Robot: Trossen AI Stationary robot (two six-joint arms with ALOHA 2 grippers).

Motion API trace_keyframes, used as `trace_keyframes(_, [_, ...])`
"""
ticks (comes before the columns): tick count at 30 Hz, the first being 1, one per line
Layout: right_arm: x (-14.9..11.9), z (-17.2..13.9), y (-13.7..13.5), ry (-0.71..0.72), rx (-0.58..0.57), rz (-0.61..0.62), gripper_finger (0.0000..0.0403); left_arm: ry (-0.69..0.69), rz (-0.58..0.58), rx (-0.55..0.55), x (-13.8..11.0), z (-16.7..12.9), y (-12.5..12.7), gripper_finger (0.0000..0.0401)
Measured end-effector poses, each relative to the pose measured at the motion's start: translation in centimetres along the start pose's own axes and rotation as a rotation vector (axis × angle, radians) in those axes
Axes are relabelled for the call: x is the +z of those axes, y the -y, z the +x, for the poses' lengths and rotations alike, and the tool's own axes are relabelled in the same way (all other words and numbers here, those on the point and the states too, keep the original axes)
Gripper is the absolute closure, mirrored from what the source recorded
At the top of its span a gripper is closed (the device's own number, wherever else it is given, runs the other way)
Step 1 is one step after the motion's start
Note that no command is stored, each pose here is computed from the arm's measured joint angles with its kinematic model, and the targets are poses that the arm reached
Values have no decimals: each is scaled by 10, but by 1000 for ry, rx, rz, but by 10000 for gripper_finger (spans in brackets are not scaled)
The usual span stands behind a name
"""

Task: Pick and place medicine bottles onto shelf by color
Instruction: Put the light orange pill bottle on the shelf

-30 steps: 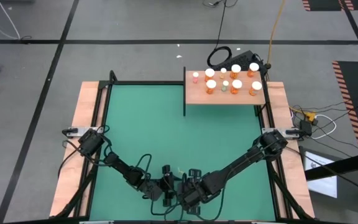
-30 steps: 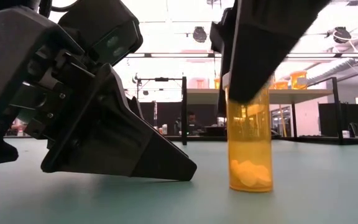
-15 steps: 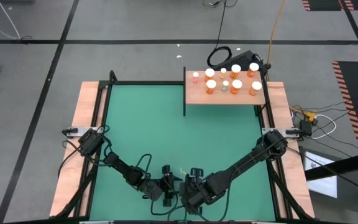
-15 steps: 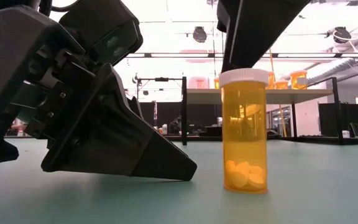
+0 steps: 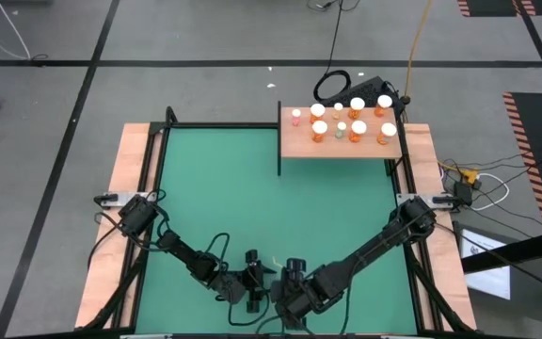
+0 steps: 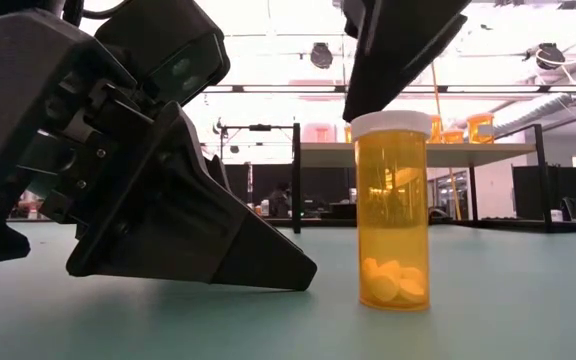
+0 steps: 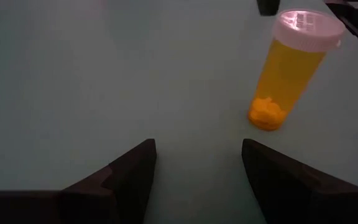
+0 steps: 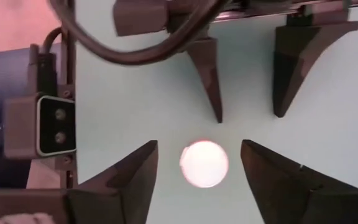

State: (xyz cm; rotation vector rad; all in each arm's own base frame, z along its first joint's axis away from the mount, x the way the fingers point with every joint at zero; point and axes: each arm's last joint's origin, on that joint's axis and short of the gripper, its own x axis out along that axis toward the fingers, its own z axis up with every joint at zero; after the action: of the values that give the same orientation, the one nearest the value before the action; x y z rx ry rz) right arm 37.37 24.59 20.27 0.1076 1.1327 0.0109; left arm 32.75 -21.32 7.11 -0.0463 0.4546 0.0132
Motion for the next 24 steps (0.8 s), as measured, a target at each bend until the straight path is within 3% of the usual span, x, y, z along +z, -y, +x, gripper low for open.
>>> trace_keyframes(8, [-1, 2, 1, 1, 0, -10, 141, 0, 0, 0, 0, 0, 0, 158])
trace_keyframes(19, [-6, 13, 4, -20, 30, -23, 140, 0, 1, 0, 0, 0, 0, 157])
trace_keyframes(24, [-3, 14, 7, -26, 47, -15, 162, 0, 1, 0, 0, 0, 0, 158])
